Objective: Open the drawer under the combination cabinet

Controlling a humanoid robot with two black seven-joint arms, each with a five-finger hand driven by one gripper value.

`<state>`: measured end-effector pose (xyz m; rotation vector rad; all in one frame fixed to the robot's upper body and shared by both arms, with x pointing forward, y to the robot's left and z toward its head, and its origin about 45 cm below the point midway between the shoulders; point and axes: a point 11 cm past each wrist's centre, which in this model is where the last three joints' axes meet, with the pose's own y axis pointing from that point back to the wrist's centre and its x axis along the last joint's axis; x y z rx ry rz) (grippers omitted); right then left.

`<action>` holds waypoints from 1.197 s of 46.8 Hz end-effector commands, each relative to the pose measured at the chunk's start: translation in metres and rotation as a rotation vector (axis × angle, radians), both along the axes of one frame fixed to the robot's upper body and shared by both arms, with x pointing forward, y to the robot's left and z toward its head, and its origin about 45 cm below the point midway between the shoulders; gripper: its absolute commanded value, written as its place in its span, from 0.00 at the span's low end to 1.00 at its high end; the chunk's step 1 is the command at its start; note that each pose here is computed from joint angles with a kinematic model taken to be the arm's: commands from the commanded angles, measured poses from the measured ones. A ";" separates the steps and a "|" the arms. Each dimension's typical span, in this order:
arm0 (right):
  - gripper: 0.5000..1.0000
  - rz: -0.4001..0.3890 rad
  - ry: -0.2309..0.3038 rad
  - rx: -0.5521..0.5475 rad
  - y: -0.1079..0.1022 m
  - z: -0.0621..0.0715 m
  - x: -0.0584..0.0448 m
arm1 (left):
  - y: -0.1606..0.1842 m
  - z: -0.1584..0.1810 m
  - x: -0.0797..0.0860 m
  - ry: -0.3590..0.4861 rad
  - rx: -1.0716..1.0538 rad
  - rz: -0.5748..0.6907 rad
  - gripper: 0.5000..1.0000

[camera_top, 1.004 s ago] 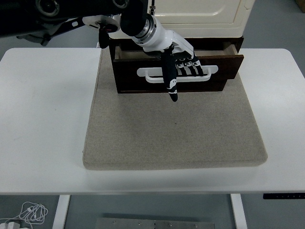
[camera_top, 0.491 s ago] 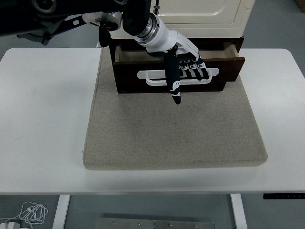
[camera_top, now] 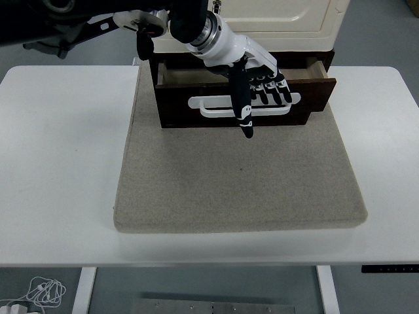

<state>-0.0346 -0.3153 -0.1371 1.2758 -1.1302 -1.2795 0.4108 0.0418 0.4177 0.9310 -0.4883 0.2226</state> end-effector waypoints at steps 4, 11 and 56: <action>0.85 0.000 0.000 0.000 0.000 0.000 0.000 | 0.005 0.002 0.003 -0.007 -0.008 0.017 1.00; 0.85 0.000 0.000 0.000 0.000 0.000 0.000 | 0.003 0.010 0.004 -0.014 -0.034 0.018 1.00; 0.85 0.000 0.000 0.000 0.000 0.000 0.000 | 0.051 0.270 0.025 -0.336 -1.019 0.142 1.00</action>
